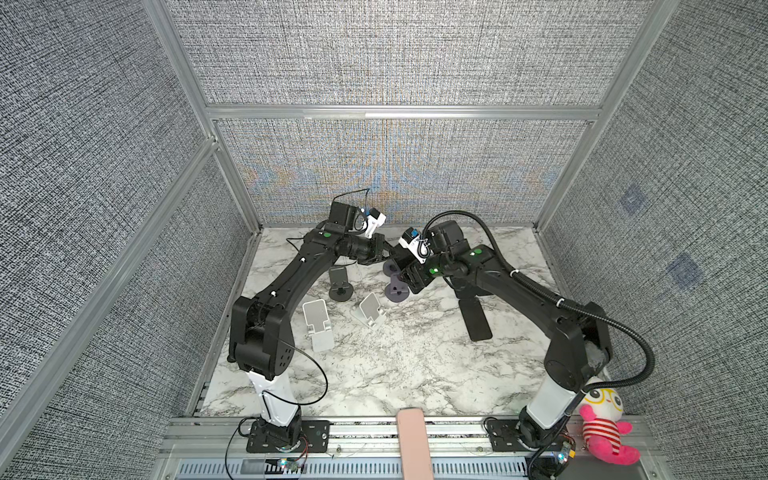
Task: Remove the phone from the phone stand
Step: 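Close the right gripper on the phone held by the left gripper, then carry the phone with the right gripper and lower it beside the flat phones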
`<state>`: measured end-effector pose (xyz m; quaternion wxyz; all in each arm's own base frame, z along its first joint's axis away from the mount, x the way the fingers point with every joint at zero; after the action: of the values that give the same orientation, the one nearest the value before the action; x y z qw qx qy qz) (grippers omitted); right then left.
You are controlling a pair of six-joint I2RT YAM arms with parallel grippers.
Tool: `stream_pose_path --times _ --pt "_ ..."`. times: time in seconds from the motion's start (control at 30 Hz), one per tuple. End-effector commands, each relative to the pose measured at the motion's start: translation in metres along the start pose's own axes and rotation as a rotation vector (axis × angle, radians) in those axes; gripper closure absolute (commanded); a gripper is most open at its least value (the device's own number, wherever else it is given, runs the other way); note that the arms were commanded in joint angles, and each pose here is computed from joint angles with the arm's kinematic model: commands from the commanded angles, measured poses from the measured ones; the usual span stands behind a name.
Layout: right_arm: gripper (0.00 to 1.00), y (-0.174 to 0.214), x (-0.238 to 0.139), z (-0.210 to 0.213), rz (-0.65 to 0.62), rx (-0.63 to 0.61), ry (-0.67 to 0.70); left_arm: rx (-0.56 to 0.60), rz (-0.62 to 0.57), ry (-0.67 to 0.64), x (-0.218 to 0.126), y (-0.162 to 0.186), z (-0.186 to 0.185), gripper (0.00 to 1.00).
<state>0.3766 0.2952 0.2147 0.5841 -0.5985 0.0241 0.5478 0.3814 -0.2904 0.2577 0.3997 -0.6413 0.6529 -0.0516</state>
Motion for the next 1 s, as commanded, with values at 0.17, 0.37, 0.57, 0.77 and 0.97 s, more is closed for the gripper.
stream_pose_path --times 0.17,0.37,0.57,0.77,0.97 --pt "0.57 -0.009 -0.006 -0.008 -0.035 0.031 0.056 0.03 -0.053 0.103 0.003 -0.01 -0.012 0.93" --pt "0.62 -0.01 -0.01 -0.013 -0.033 0.06 0.067 0.037 -0.071 0.099 0.002 -0.014 -0.011 0.74" --pt "0.67 0.002 -0.028 -0.029 -0.014 0.093 0.1 0.048 -0.087 0.085 0.003 -0.02 -0.009 0.62" --pt "0.75 0.048 -0.054 -0.072 0.134 0.098 0.22 0.059 -0.087 0.048 0.005 -0.024 -0.001 0.6" --pt "0.9 0.12 -0.084 -0.143 0.265 0.225 0.363 0.098 -0.081 -0.091 0.003 -0.027 0.017 0.59"
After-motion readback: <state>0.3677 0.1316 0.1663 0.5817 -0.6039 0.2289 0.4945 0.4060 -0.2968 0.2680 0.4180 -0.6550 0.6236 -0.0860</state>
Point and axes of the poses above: each gripper's point midway between its finger pads, its own x axis out along the fingers, its own z axis along the line the jaws close on, y = z × x, the point moved 1 cm from there along -x, back along the fingers, and after that the axes turned 12 degrees about x, right-handed, at the moved point
